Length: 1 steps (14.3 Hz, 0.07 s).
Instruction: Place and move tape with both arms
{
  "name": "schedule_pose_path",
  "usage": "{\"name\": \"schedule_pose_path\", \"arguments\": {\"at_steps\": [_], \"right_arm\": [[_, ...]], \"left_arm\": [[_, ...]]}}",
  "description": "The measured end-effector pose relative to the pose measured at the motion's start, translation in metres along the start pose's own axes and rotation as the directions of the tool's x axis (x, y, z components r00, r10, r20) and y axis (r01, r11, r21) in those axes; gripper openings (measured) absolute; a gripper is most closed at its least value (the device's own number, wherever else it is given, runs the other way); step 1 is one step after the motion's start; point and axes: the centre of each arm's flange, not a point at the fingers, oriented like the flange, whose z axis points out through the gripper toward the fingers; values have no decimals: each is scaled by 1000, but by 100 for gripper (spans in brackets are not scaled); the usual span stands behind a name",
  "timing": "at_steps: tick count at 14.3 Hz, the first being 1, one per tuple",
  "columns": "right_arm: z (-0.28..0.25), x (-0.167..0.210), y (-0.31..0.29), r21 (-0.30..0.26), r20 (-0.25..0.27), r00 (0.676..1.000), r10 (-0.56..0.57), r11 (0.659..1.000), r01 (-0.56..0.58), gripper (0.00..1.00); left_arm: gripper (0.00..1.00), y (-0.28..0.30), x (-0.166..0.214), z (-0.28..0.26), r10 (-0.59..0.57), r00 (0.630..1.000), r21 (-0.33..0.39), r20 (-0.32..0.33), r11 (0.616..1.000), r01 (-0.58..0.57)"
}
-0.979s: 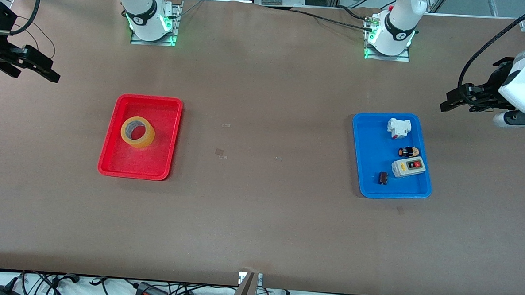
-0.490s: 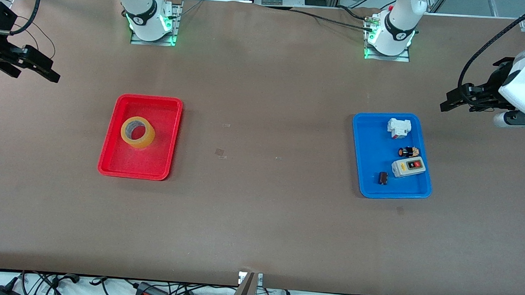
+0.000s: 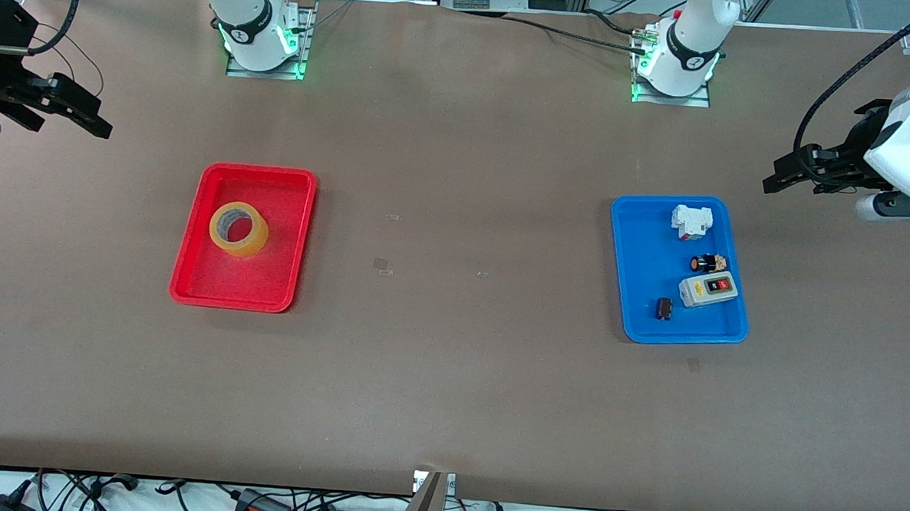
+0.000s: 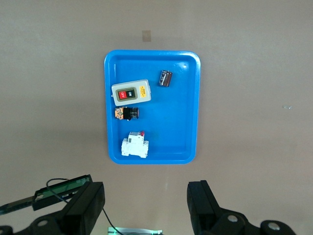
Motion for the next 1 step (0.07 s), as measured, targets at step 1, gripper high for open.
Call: {"name": "schedule_pose_path", "arguments": {"at_steps": [1], "right_arm": [[0,0,1,1,0,1000,1,1000,-1,99]], "left_arm": [[100,0,0,0,0,1000,0,0,1000,0]]}}
